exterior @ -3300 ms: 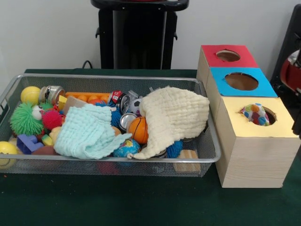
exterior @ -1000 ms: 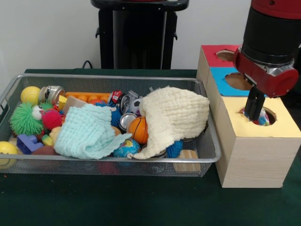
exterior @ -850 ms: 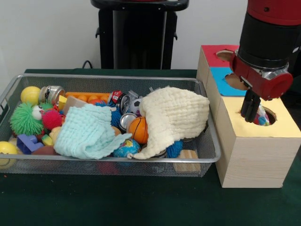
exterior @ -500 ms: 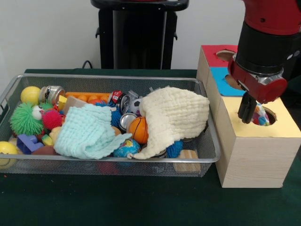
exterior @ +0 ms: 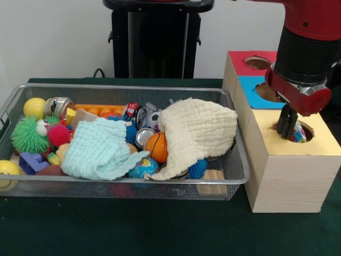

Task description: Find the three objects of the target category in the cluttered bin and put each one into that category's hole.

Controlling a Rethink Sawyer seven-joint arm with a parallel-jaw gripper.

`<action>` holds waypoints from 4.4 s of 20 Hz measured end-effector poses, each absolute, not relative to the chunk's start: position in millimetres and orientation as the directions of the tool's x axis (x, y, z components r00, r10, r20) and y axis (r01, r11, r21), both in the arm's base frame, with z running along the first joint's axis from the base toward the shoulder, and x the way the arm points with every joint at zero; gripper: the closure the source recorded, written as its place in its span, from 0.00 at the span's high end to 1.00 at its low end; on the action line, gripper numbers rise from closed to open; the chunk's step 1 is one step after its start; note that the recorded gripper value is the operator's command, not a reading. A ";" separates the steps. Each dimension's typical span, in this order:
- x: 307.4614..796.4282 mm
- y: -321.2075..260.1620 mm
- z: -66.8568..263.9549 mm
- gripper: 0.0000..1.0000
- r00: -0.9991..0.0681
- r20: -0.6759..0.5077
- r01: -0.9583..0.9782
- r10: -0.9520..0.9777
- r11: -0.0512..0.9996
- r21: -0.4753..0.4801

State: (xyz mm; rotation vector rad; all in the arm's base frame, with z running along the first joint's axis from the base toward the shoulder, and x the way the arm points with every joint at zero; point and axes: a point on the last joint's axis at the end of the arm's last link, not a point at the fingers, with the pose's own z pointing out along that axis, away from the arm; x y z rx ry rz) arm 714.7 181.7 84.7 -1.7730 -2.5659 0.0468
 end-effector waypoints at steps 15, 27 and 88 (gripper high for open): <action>692.0 220.5 73.8 0.00 -0.382 0.014 0.923 0.924 0.382 -0.036; 708.5 215.5 17.7 0.00 -0.376 -0.067 0.921 0.924 0.381 0.084; 822.9 170.3 139.7 0.00 -0.364 0.092 0.903 0.927 0.375 -0.209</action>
